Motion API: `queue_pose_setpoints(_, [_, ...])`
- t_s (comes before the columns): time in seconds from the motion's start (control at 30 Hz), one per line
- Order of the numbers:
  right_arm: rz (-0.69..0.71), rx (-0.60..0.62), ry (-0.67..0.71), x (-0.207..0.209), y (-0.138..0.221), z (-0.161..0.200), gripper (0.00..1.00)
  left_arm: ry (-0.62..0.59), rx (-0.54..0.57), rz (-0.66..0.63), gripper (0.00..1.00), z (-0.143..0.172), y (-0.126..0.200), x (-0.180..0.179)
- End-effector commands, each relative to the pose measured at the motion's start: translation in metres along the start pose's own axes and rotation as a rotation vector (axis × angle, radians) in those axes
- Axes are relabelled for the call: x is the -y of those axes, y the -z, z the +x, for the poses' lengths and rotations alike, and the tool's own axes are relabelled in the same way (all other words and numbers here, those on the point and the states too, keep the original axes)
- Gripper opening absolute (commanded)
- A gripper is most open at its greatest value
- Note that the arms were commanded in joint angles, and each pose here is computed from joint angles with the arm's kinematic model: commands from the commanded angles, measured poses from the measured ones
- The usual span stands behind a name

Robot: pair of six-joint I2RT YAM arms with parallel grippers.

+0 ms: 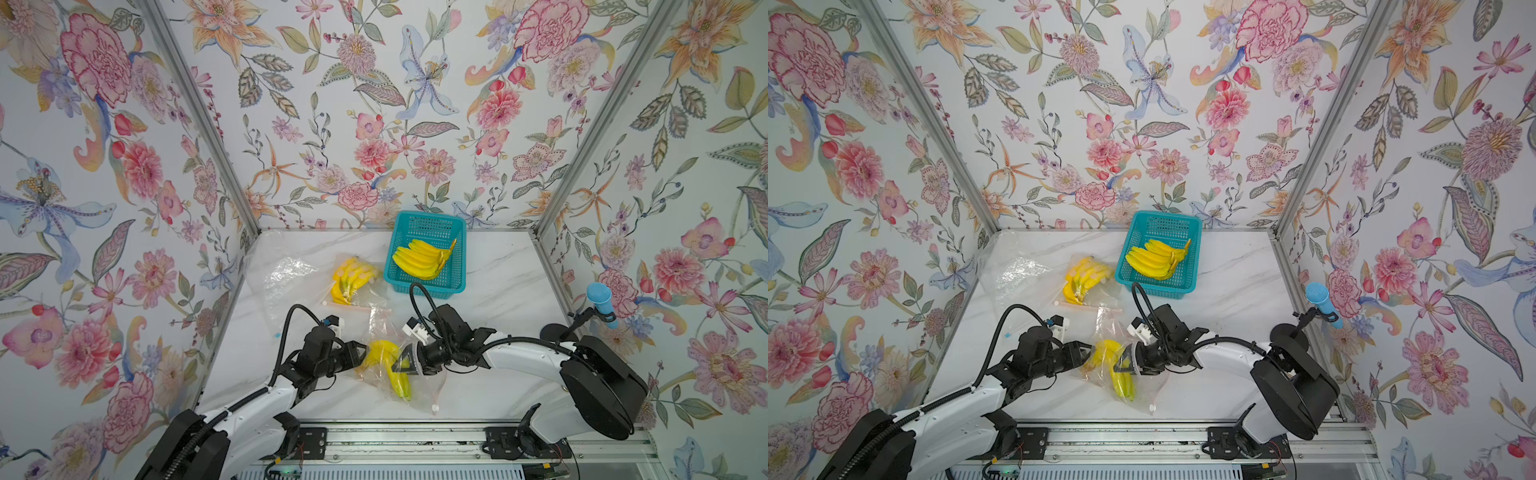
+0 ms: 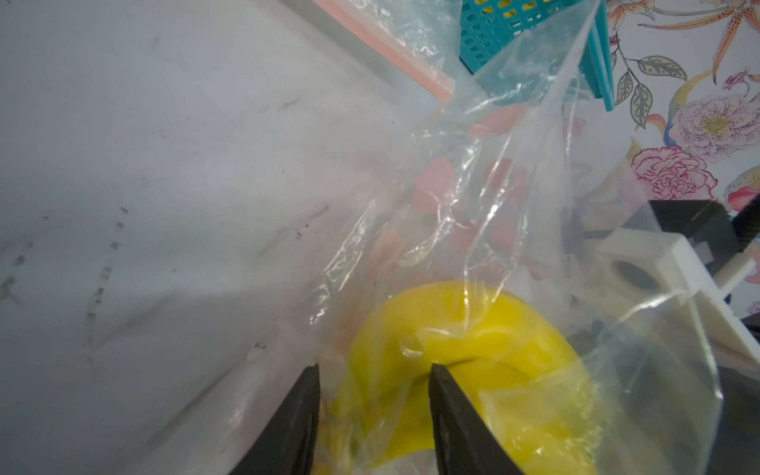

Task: Open the zip-top bag and take out the banana
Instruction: Pick up the banana from the zipper food storage bag.

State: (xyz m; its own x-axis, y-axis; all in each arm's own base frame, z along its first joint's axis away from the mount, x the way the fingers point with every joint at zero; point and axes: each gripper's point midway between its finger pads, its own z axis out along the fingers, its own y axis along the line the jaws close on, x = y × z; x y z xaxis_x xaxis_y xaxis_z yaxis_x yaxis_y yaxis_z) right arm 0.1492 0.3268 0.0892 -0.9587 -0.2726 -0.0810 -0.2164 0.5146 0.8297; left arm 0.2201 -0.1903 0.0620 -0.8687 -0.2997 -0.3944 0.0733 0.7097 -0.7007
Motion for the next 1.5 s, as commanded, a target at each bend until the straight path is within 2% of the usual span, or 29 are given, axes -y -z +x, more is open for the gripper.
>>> queue_pose_setpoints(0.0, [0.045,0.089,0.013,0.004,0.006,-0.018,0.63,-0.021,0.004,0.013,0.47,-0.007,-0.001,0.012])
queue_pose_setpoints(0.17, [0.013,0.157,0.010,0.003,0.016,-0.026,0.46,-0.039,-0.014,0.002,0.47,-0.006,-0.003,0.012])
queue_pose_setpoints(0.53, [0.007,0.173,0.005,0.006,0.021,-0.026,0.38,-0.043,-0.009,0.006,0.47,-0.009,-0.004,0.015])
queue_pose_setpoints(0.8, [0.016,0.194,-0.007,0.014,0.038,-0.023,0.25,-0.116,0.046,-0.003,0.63,-0.026,0.006,0.020])
queue_pose_setpoints(0.97, [0.009,0.205,-0.021,0.019,0.047,-0.018,0.24,-0.163,0.126,0.078,0.76,-0.041,0.014,0.037])
queue_pose_setpoints(1.2, [-0.034,0.203,-0.011,0.016,0.054,-0.011,0.24,-0.185,0.105,0.182,0.79,-0.036,0.002,0.046])
queue_pose_setpoints(1.47, [-0.080,0.165,-0.007,0.014,0.053,-0.006,0.24,-0.206,0.083,0.169,0.80,-0.042,-0.013,0.043])
